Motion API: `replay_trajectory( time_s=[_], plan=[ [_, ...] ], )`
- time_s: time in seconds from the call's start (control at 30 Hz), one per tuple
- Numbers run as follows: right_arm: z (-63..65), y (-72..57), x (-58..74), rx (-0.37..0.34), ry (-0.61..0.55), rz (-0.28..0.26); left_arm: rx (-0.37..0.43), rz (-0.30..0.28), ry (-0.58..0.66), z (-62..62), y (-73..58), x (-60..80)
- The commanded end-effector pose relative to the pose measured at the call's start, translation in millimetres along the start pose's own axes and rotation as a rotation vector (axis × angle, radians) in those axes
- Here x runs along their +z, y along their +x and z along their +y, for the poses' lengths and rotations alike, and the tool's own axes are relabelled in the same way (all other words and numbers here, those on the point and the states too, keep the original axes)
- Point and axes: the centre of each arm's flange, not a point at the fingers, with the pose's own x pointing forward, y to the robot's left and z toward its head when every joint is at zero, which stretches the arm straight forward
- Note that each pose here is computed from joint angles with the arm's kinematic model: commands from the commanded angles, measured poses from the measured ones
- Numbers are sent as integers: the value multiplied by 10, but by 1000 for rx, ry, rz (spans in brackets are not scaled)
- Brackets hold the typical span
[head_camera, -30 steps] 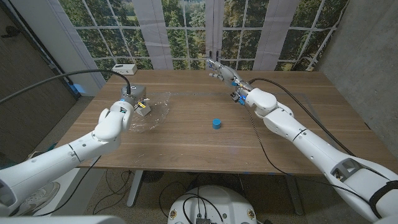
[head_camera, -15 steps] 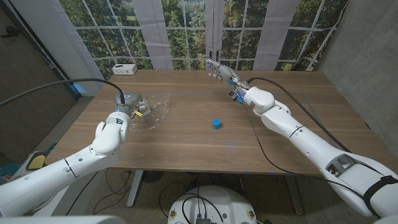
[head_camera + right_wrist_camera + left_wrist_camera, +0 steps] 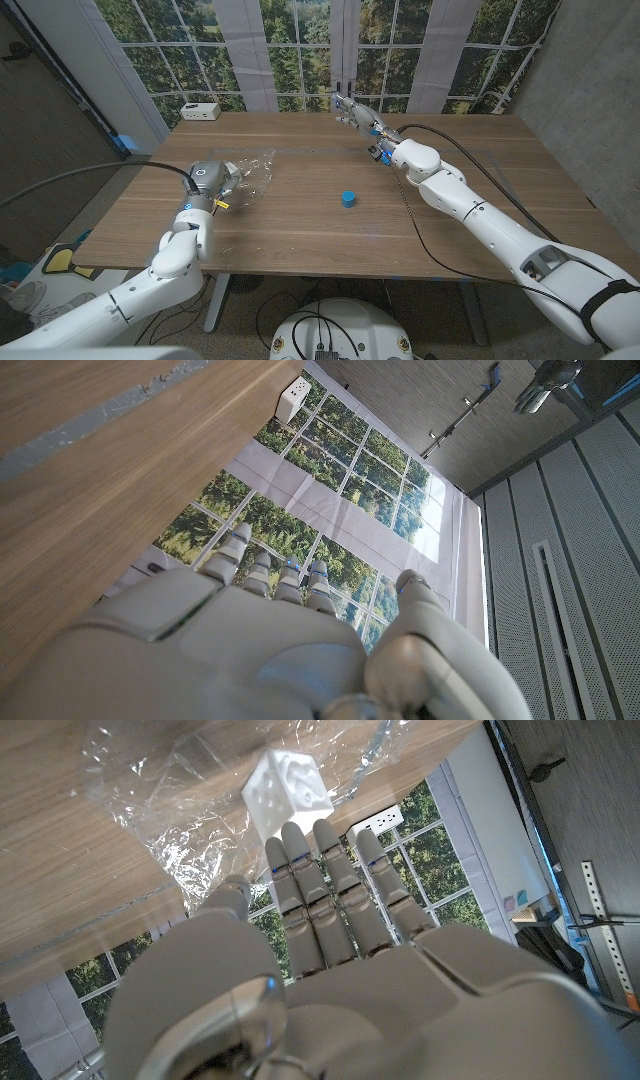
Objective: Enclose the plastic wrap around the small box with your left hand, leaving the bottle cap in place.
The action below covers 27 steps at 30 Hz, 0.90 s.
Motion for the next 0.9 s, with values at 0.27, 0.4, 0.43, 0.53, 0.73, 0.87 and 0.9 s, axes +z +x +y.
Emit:
replay_trajectory(
  time_s=[0.27,0.4,0.43,0.53,0.73,0.87,0.9],
  plan=[
    [-24,-117,16,-11,-3,-9,210,77,112,104,-38,47],
    [-20,-133,15,-12,-1,-10,150,82,86,178,178,14],
    [-17,-139,18,-13,-4,-12,119,69,64,208,234,-3],
    [-12,-157,30,-20,-7,-17,52,62,82,245,420,6],
    [-20,-194,35,-28,-9,-19,-122,10,158,294,751,71],
    [-35,-222,40,-36,-8,-21,-163,-55,171,330,936,139],
    [-39,-229,41,-40,-10,-22,-175,-73,163,335,961,150]
  ],
)
